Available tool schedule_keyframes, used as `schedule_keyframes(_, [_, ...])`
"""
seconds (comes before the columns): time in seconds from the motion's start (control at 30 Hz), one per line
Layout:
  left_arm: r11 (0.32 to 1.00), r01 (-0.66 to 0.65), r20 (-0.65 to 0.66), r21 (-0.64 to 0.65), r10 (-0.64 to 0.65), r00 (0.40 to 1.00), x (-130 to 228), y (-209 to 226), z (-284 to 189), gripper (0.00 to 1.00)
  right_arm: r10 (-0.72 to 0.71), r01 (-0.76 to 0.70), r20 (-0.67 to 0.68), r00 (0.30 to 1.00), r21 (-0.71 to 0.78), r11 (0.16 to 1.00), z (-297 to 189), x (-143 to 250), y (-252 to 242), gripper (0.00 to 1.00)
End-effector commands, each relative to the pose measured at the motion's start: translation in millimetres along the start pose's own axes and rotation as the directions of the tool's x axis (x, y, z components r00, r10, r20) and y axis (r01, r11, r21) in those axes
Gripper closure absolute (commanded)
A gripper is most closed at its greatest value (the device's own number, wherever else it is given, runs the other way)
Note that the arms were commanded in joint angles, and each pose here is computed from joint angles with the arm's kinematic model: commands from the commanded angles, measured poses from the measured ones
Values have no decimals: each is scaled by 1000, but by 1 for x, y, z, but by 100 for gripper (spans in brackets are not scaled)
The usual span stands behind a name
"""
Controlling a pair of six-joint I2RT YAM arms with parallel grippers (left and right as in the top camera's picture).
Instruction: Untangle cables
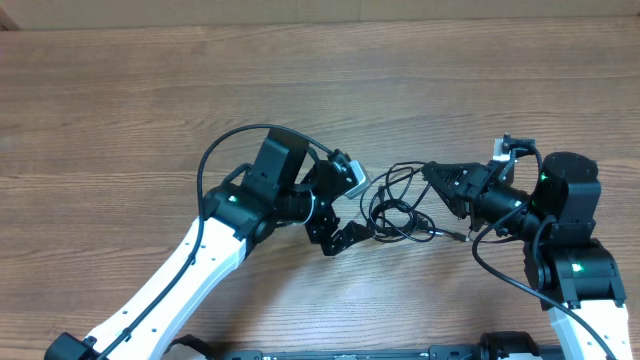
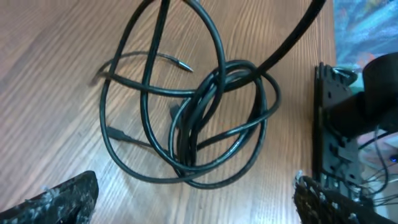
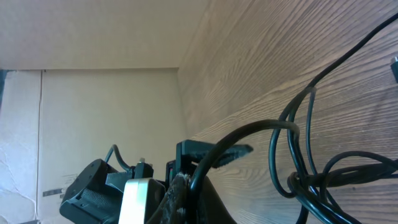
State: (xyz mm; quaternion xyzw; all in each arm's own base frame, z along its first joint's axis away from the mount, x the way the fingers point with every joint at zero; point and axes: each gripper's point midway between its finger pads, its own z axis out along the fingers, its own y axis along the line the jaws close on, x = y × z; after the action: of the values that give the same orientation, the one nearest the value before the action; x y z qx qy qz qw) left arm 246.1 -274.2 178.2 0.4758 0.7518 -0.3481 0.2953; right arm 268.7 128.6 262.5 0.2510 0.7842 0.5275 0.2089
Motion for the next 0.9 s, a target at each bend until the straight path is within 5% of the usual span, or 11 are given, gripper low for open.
schedule_keyframes(0.0, [997,-76,-4,34,76,997,8,-9,12,0,-17,17,-11,1000,-28,999,-3,1,10,96])
schedule_keyframes(0.2, [983,-178,-7,46,178,984,9,-22,26,0,-17,17,-11,1000,-29,999,-3,1,10,96])
schedule_keyframes(0.6, [992,-125,-34,33,126,991,22,2,64,16,-19,19,-21,1000,-34,999,-3,3,11,96])
schedule_keyframes(0.87, [987,-134,63,88,128,990,1,-7,66,46,-22,21,-21,1000,-34,999,-3,3,11,96])
